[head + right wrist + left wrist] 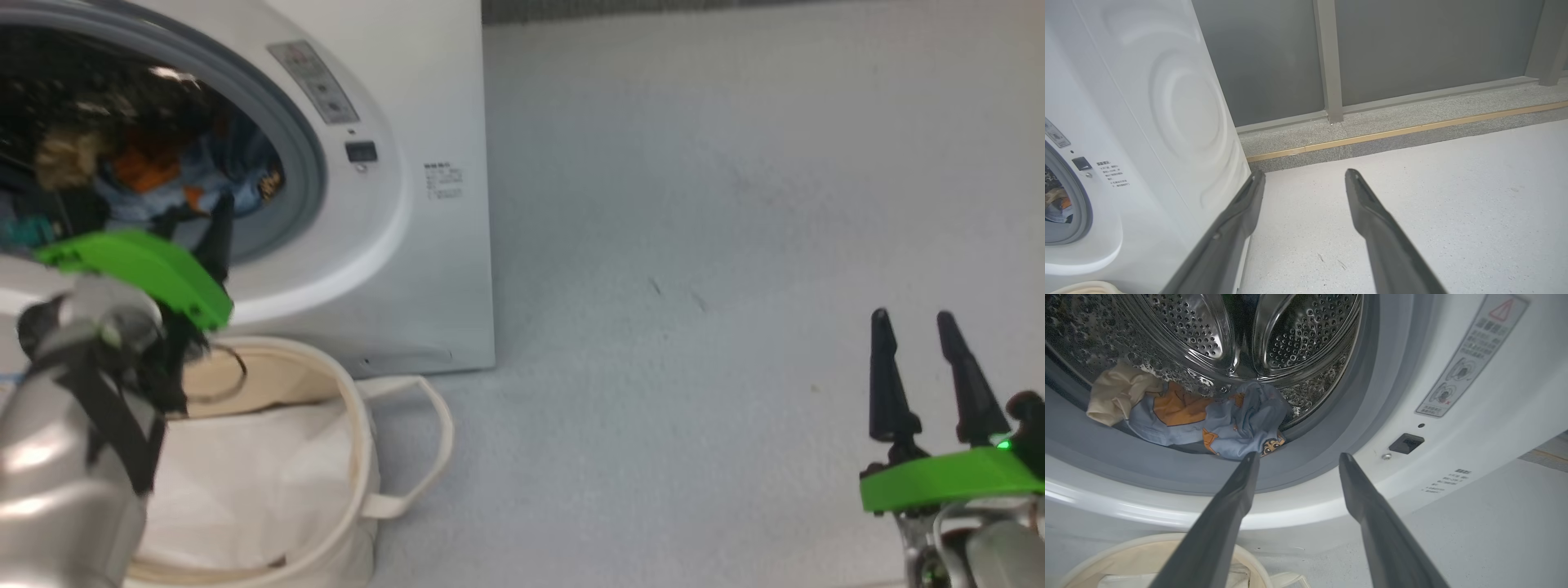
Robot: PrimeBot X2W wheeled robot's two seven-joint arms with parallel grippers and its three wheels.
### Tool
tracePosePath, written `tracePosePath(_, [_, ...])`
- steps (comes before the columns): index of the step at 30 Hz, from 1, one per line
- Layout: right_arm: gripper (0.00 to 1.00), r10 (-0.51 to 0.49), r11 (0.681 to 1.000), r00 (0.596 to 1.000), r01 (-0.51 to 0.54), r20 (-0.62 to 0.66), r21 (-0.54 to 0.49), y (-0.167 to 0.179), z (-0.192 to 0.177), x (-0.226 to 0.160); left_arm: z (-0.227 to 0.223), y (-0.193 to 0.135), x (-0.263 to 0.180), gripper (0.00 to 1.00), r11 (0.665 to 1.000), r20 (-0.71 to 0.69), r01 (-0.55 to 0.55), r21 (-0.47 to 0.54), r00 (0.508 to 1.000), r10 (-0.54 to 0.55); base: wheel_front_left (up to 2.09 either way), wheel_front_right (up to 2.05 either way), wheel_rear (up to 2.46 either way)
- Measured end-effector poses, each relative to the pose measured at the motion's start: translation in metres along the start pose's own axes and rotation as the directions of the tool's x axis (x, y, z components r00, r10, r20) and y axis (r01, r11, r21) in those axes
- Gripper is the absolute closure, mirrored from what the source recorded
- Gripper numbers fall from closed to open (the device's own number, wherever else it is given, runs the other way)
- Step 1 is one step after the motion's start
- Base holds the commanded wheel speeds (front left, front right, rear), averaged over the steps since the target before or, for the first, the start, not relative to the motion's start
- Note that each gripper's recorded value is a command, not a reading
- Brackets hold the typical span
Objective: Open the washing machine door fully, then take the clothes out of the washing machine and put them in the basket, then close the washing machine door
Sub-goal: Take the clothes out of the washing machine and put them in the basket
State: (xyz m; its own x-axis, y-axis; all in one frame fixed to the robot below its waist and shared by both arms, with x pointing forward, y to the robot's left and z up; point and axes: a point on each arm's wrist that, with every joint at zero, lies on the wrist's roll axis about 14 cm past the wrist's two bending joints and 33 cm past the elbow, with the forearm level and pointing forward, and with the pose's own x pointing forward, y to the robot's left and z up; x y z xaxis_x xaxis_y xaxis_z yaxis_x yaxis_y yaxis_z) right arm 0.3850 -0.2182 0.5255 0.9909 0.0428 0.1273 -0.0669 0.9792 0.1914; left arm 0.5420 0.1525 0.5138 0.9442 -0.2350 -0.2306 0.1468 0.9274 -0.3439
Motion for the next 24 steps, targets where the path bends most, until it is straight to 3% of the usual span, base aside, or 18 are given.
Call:
tracePosePath(6, [0.0,-0.025,0.999,0.999,0.024,-0.026,-0.029,-0.016,-0.009,0.013,-0.012,0.008,0.044,0.0,0.998,-0.14,-0.04,-0.043,0.99,0.034,0.0,0.0,0.0])
tracePosePath(12, [0.0,-0.053,0.998,0.997,0.05,-0.059,-0.047,-0.029,-0.023,0.022,-0.046,0.029,0.072,0.0,0.983,-0.322,-0.147,-0.108,0.941,0.105,0.0,0.0,0.0])
tracePosePath(18, [0.0,-0.104,0.993,0.988,0.096,-0.11,-0.072,-0.047,-0.041,0.02,-0.035,0.035,0.113,0.0,0.973,-0.31,-0.166,-0.16,0.944,0.11,0.0,0.0,0.0])
tracePosePath(24, [0.0,-0.134,0.989,0.98,0.121,-0.148,-0.09,-0.058,-0.056,0.022,-0.059,0.057,0.131,0.0,0.962,-0.356,-0.228,-0.151,0.92,0.163,0.0,0.0,0.0])
